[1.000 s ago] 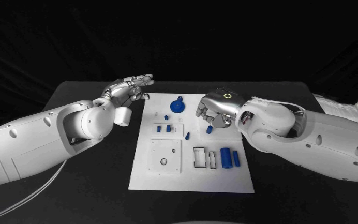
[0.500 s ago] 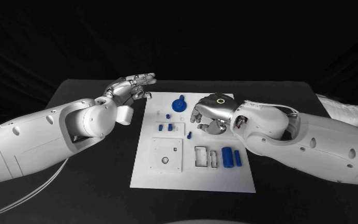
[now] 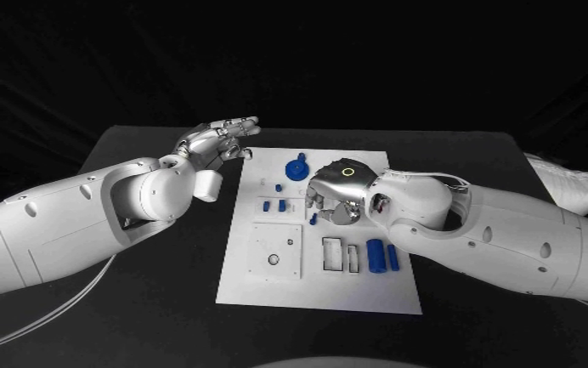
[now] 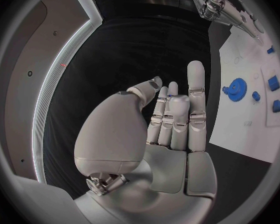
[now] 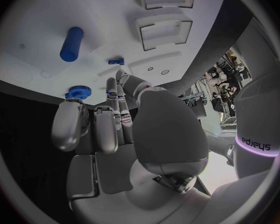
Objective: Assemble the parts on the task board
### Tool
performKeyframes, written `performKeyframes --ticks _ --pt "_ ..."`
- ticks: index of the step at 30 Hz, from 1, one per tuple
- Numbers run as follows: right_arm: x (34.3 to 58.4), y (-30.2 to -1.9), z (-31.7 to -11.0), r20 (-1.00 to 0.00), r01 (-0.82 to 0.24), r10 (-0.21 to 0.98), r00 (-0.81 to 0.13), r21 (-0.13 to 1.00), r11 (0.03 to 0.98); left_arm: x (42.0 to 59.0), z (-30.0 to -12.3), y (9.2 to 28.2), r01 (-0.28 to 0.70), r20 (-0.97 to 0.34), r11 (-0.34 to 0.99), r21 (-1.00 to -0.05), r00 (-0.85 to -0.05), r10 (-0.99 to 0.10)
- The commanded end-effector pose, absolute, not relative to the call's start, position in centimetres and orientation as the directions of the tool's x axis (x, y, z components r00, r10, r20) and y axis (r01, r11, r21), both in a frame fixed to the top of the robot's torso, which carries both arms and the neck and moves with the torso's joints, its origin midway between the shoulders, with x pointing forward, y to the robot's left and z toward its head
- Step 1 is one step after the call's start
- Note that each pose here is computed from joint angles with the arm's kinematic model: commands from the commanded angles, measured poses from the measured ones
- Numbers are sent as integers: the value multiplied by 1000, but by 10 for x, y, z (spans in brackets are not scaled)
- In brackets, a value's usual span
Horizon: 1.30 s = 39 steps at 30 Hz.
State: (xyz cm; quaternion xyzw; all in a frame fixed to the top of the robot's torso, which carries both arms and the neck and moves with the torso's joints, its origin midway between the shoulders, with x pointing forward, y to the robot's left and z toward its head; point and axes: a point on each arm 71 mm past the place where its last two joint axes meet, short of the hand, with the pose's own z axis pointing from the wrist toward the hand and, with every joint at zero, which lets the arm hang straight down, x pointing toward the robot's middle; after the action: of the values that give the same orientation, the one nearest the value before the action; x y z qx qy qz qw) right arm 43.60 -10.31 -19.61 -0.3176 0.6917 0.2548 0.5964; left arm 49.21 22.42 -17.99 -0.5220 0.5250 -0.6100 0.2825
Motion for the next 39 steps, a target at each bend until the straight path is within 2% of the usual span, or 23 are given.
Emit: performKeyframes --ticks 1,14,39 --pt "436 -100 -199 -979 -758 -193 -63 -79 648 491 -179 221 -202 344 -291 -935 -321 -882" --pt "437 -98 -210 -959 -751 -257 -119 -83 655 491 -178 222 -201 343 -290 -936 -319 -883" --pt "443 -95 -223 -959 -710 -206 -193 -8 704 490 -178 223 -202 342 -290 -936 -319 -884"
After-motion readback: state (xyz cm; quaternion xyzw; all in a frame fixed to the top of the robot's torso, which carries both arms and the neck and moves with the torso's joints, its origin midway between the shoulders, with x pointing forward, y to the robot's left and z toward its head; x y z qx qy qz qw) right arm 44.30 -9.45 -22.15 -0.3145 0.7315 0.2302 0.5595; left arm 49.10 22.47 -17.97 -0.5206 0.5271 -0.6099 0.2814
